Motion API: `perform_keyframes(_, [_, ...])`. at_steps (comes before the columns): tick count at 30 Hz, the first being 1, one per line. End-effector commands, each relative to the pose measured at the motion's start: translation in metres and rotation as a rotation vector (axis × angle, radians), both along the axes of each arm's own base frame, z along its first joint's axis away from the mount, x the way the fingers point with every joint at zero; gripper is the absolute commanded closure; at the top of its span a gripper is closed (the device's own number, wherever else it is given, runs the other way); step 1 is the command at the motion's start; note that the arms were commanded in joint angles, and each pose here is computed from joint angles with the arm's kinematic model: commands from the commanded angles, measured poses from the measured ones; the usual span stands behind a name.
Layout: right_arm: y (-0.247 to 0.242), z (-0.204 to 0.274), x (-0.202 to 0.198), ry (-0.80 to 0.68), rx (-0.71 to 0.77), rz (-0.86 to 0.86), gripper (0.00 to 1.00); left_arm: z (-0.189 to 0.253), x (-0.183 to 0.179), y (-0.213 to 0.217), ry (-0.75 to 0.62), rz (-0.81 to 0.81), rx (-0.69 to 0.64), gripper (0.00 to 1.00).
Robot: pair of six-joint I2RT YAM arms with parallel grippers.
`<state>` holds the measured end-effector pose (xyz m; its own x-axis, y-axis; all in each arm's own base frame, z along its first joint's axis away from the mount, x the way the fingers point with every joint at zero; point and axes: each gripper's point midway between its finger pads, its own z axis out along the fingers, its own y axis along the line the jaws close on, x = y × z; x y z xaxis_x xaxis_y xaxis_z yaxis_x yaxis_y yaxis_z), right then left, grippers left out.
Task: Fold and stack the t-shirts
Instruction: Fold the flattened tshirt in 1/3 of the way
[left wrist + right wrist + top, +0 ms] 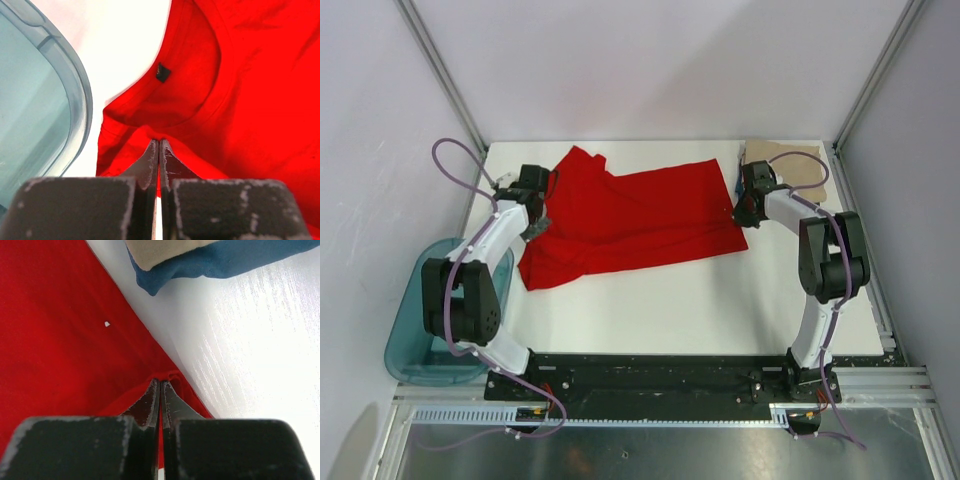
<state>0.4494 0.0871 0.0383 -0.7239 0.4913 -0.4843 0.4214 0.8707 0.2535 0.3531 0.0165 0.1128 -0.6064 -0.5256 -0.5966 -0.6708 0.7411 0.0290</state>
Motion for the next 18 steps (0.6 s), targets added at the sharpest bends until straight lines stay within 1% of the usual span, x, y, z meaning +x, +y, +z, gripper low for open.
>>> perform_keyframes(1, [-0.006,0.028,0.012,-0.091,0.007,-0.03,1.0,0.003,0.008,0.008,-0.018,-0.004,0.016,1.0])
perform_keyframes(11, [0.006,0.037,0.027,-0.158,0.06,0.009,1.0,0.001,0.009,0.011,-0.014,-0.006,0.011,1.0])
perform_keyframes(18, [0.009,0.029,0.025,-0.134,0.062,0.021,1.0,-0.003,0.01,0.011,-0.004,-0.01,0.005,1.0])
